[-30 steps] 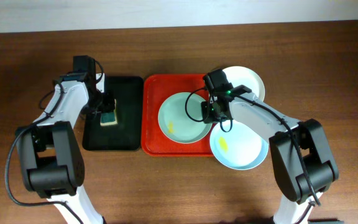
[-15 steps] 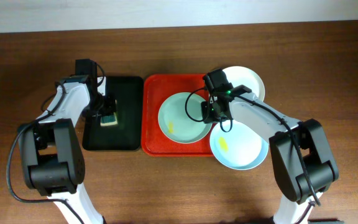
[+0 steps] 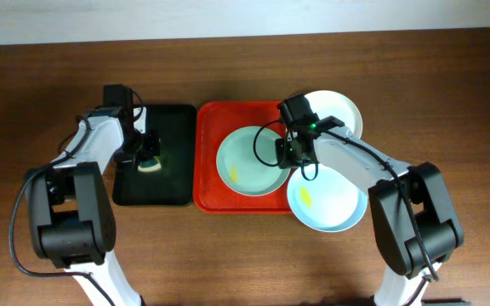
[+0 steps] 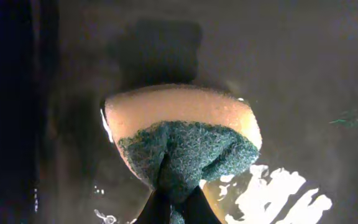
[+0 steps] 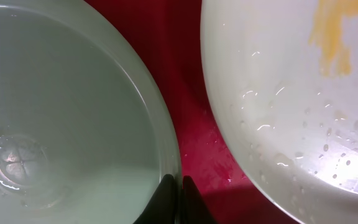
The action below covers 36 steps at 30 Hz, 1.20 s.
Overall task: Clean dirty plates on tray and stack at the side
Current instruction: 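Lower the left gripper and grasp the green-and-yellow sponge, then lift the sponge with the left gripper and carry it over the light-green plate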
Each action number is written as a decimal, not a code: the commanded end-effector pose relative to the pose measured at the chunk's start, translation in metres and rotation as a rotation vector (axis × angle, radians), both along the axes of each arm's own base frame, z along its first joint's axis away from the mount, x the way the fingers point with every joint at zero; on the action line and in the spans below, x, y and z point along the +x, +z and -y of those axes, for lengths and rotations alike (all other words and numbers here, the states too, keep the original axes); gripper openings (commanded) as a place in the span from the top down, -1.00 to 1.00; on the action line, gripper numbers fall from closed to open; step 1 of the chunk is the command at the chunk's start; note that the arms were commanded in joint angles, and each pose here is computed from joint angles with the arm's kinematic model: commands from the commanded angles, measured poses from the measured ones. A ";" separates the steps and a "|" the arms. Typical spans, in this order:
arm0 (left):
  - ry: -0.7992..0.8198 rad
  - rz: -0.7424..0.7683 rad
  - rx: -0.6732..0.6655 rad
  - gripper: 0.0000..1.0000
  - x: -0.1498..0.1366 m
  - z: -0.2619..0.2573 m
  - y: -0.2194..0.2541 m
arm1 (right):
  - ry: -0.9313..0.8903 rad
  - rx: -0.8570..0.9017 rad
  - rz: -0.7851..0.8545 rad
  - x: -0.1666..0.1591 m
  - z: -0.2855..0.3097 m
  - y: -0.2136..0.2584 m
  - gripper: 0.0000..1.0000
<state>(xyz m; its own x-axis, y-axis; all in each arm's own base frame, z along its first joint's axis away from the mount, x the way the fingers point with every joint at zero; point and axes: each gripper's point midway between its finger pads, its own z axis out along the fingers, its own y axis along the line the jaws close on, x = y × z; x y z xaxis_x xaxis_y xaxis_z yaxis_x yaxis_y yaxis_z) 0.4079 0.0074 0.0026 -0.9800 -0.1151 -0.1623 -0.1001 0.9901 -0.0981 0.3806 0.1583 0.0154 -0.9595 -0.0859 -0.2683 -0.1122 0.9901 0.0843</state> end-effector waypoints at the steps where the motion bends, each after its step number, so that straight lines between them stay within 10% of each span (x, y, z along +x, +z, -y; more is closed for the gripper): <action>1: -0.016 0.015 -0.046 1.00 0.001 0.008 0.015 | 0.000 -0.015 0.000 -0.005 0.001 0.004 0.92; 10: -0.043 0.237 -0.023 1.00 0.016 0.007 0.098 | 0.000 -0.016 -0.010 -0.007 0.002 0.004 0.92; 36: -0.046 0.232 -0.030 1.00 0.015 0.009 0.096 | -0.129 0.204 -0.131 -0.022 -0.027 0.007 0.92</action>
<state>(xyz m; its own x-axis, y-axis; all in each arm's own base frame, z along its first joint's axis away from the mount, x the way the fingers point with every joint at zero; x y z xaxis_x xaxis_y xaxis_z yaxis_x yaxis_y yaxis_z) 0.4201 0.0025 0.0935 -0.9255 -0.0974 -0.3661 -0.0521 0.9899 -0.1317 0.3626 0.1777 0.0170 -0.9852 0.0571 -0.1616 0.0175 0.9714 0.2368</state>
